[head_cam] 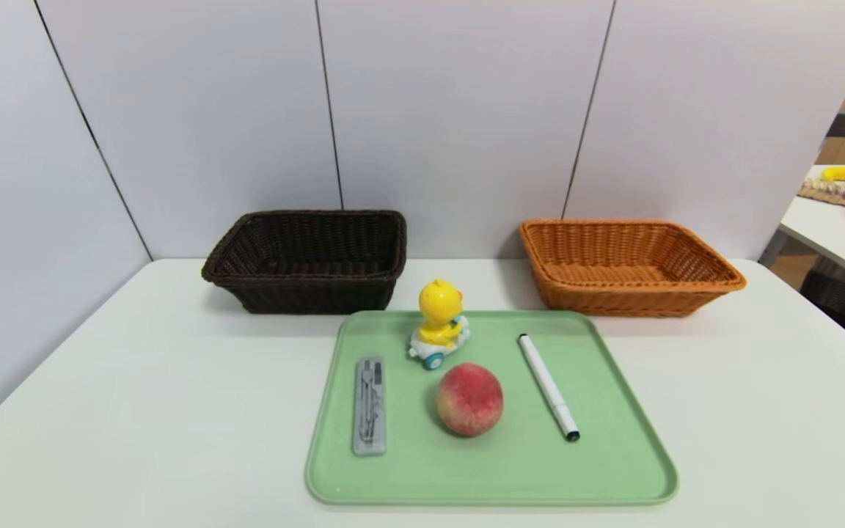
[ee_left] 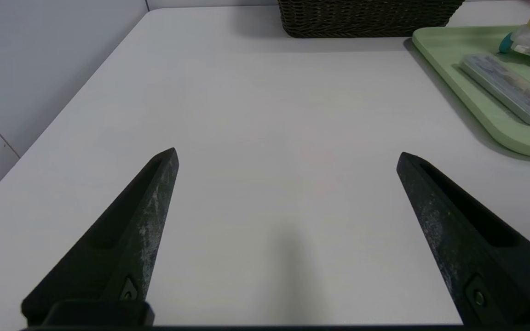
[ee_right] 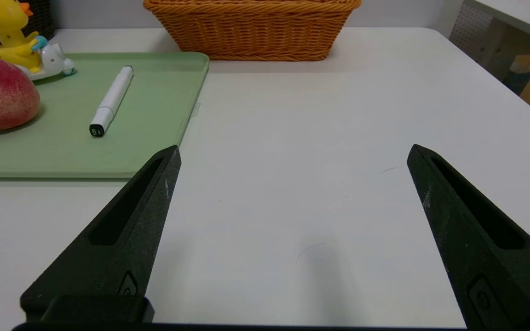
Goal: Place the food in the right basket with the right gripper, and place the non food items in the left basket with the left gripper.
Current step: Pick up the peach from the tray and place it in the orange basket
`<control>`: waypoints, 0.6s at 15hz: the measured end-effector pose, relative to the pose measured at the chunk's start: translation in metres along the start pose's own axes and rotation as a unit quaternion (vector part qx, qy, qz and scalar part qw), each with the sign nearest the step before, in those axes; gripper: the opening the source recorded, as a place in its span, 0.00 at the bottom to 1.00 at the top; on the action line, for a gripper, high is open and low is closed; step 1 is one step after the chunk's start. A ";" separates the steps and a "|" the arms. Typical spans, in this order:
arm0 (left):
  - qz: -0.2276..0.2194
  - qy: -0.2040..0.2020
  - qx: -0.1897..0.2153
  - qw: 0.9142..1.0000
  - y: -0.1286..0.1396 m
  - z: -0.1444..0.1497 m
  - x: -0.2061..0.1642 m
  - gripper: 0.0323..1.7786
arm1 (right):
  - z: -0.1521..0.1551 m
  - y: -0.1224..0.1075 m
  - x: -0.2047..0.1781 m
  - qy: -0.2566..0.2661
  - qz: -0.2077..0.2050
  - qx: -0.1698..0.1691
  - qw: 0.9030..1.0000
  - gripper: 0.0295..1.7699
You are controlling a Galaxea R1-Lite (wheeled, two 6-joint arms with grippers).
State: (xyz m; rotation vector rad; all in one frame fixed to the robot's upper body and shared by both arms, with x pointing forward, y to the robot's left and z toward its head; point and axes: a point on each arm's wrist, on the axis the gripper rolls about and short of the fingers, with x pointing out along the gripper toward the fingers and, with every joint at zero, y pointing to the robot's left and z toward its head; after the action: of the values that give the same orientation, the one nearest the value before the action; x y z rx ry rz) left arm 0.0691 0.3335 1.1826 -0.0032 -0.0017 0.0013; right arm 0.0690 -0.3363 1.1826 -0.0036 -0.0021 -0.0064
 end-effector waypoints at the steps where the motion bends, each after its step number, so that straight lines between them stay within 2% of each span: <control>1: 0.000 0.000 0.000 1.000 0.000 0.000 0.000 0.95 | 0.000 0.000 0.000 0.000 0.000 0.000 1.000 0.96; 9: 0.000 0.000 0.005 1.000 0.000 0.000 0.000 0.95 | 0.000 0.000 0.000 0.006 0.001 -0.005 1.000 0.96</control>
State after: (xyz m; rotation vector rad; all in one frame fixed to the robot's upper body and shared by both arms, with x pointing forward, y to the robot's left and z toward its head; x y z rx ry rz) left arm 0.0691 0.3335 1.1828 0.0062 -0.0025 0.0013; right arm 0.0687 -0.3363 1.1824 -0.0127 0.0100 -0.0053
